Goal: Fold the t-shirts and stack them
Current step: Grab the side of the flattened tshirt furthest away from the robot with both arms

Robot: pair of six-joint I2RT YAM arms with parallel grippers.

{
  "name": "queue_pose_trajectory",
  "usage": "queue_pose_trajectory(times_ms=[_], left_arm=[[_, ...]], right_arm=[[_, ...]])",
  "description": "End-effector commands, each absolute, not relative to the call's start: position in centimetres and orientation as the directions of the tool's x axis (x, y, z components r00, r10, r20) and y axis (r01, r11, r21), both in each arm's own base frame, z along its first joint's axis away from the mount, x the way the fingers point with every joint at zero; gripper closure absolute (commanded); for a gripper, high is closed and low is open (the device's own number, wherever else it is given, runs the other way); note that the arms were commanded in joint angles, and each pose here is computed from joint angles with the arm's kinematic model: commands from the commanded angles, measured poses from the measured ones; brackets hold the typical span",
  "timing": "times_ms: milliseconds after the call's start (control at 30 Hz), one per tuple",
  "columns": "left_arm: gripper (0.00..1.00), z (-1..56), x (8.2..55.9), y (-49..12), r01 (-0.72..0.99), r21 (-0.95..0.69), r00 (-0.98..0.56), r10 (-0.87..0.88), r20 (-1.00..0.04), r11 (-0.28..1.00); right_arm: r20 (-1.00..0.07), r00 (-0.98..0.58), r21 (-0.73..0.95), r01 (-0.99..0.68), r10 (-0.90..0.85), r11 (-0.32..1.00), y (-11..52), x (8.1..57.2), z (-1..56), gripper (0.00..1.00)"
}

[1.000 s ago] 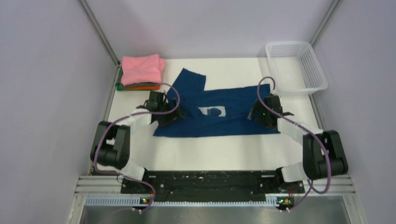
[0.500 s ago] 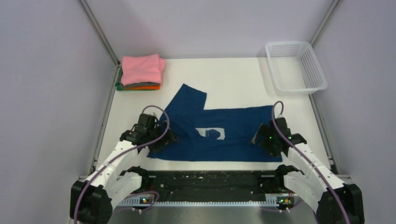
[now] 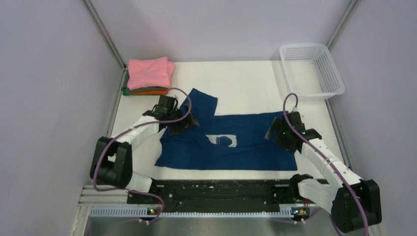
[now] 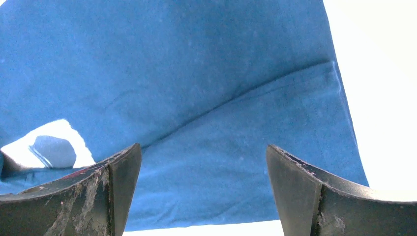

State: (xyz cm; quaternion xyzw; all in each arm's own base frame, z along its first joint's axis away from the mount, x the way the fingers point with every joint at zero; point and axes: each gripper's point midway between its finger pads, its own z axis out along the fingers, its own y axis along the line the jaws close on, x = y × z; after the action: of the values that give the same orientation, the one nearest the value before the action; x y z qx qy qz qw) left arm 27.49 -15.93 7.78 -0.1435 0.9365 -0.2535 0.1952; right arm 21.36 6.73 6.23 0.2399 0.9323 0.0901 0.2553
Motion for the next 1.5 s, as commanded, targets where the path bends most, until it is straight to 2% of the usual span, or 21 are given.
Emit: queue_pose_trajectory(times_ms=[0,133,333,567,800,1033,1333,1467], left_arm=[[0.01,10.2,35.1,-19.1,-0.003,-0.596,-0.844,-0.322,-0.429,0.803],[0.01,10.2,39.8,-21.8,0.065,-0.616,-0.856,-0.274,-0.439,0.785],[0.01,12.2,46.2,-23.2,0.147,-0.572,-0.82,-0.224,-0.527,0.807],[0.01,12.4,52.4,-19.9,0.073,-0.325,-0.759,-0.159,-0.631,0.943],[0.05,9.0,55.9,-16.2,-0.034,-0.09,-0.752,-0.084,-0.653,0.995],[0.22,5.8,58.4,-16.3,-0.058,-0.06,-0.759,-0.083,-0.646,0.996],[0.62,3.9,57.0,-16.0,-0.067,-0.048,-0.796,-0.082,-0.599,0.997],[0.66,3.1,55.0,-15.8,-0.04,-0.027,-0.831,-0.048,-0.554,0.999]], right_arm=[[-0.526,-0.71,0.287,0.37,0.468,0.884,6.7,25.2,8.3,0.04],[-0.545,-0.699,0.281,0.368,0.463,0.887,6.7,27.3,8.7,0.04],[-0.577,-0.666,0.278,0.383,0.472,0.881,6.1,31.0,9.5,0.04],[-0.587,-0.663,0.2,0.436,0.464,0.877,3.7,34.3,8.5,0.04],[-0.604,-0.662,0.133,0.464,0.443,0.876,2.0,37.4,8.1,0.04],[-0.592,-0.678,0.129,0.453,0.435,0.882,2.2,38.7,7.3,0.05],[-0.582,-0.689,0.115,0.457,0.433,0.882,2.0,38.4,6.6,0.05],[-0.586,-0.684,0.11,0.464,0.435,0.879,1.8,38.2,6.7,0.05]])
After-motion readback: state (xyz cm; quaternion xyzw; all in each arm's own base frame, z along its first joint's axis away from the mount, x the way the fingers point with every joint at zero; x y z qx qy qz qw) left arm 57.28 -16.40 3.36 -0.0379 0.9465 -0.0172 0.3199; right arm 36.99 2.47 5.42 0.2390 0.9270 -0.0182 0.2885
